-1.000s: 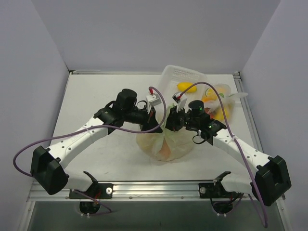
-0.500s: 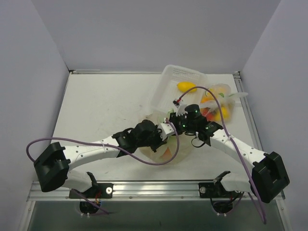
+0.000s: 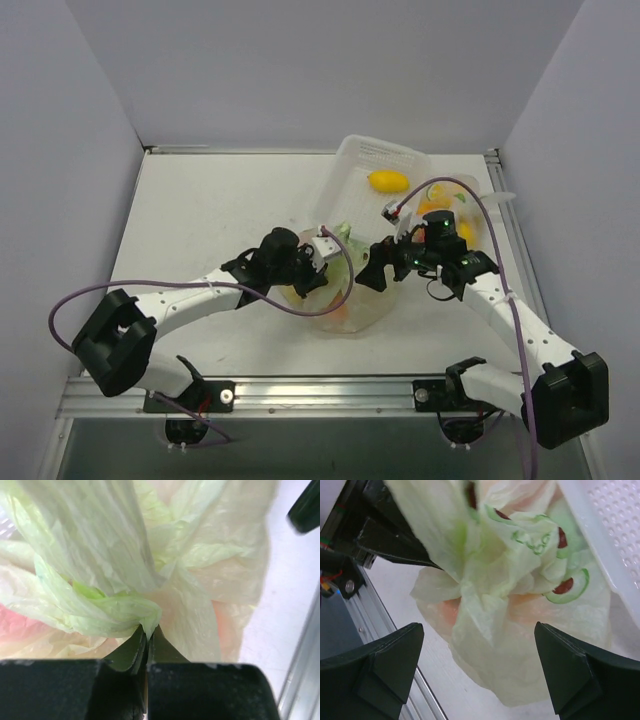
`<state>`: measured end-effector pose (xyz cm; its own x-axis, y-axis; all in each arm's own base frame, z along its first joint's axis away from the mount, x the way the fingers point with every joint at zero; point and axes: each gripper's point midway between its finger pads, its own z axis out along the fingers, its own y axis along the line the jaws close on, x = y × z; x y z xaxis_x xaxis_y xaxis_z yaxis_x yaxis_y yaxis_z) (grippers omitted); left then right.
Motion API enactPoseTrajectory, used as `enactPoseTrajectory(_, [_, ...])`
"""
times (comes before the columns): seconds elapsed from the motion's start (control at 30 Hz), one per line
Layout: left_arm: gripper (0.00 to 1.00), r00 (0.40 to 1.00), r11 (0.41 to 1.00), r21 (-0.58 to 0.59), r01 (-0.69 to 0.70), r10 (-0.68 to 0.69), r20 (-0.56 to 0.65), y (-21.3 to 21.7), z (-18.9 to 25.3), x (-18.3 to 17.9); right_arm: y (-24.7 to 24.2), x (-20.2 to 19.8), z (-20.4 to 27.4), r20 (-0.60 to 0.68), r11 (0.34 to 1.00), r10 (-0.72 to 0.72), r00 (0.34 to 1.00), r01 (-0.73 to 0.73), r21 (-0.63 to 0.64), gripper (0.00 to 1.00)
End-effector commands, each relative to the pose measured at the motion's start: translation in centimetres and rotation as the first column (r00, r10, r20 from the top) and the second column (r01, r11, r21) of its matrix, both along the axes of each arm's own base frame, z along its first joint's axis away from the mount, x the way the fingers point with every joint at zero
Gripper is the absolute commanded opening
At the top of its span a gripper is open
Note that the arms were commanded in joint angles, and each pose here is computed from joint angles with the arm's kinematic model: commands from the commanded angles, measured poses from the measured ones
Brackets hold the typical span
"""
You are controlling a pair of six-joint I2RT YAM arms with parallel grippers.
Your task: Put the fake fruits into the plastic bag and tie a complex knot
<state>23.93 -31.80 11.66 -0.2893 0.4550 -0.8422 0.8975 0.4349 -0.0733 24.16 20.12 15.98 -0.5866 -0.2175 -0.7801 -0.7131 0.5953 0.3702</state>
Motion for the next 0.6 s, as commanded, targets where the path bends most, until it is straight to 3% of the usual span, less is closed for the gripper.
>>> enactPoseTrajectory(0.0, [0.00,0.983,0.971,-0.155,0.183,-0.186,-0.004,-2.2,4.7,-2.8,1.8,-2.0,0.8,0.118,0.974,0.227,0.967,-0.226,-0.030,1.00])
enactPoseTrajectory(0.27, [0.00,0.959,0.940,-0.234,0.248,-0.272,-0.076,-2.0,7.3,-4.3,5.0,-0.2,-1.7,0.162,0.957,0.287,0.944,-0.274,-0.100,0.99])
enactPoseTrajectory(0.33, [0.00,0.948,0.926,-0.258,0.275,-0.306,-0.090,-1.8,7.9,-4.7,5.0,-0.1,-2.5,0.191,0.950,0.306,0.933,-0.288,-0.117,0.90])
enactPoseTrajectory(0.37, [0.00,0.940,0.920,-0.265,0.288,-0.324,-0.104,-1.7,8.0,-5.0,5.2,0.3,-2.6,0.214,0.949,0.310,0.926,-0.288,-0.130,0.79])
enactPoseTrajectory(0.4, [0.00,0.937,0.915,-0.273,0.298,-0.336,-0.101,-1.6,8.4,-5.1,5.2,0.6,-2.7,0.207,0.955,0.290,0.934,-0.269,-0.125,0.52])
enactPoseTrajectory(0.47, [0.00,0.930,0.911,-0.271,0.312,-0.351,-0.108,-1.4,8.3,-5.6,5.9,1.6,-2.1,0.204,0.970,0.238,0.950,-0.223,-0.092,0.28])
enactPoseTrajectory(0.5, [0.00,0.934,0.919,-0.260,0.298,-0.336,-0.117,-1.3,7.8,-5.6,6.4,1.7,-1.6,0.149,0.984,0.179,0.972,-0.174,-0.044,0.08])
enactPoseTrajectory(0.53, [0.00,0.944,0.928,-0.251,0.276,-0.311,-0.110,-1.3,7.8,-5.4,7.0,2.2,-0.6,0.137,0.989,0.146,0.980,-0.146,-0.010,0.00])
enactPoseTrajectory(0.57, [0.00,0.960,0.948,-0.217,0.234,-0.260,-0.101,-1.4,7.2,-4.9,7.5,2.4,-0.1,0.108,0.992,0.120,0.987,-0.123,0.023,0.00])
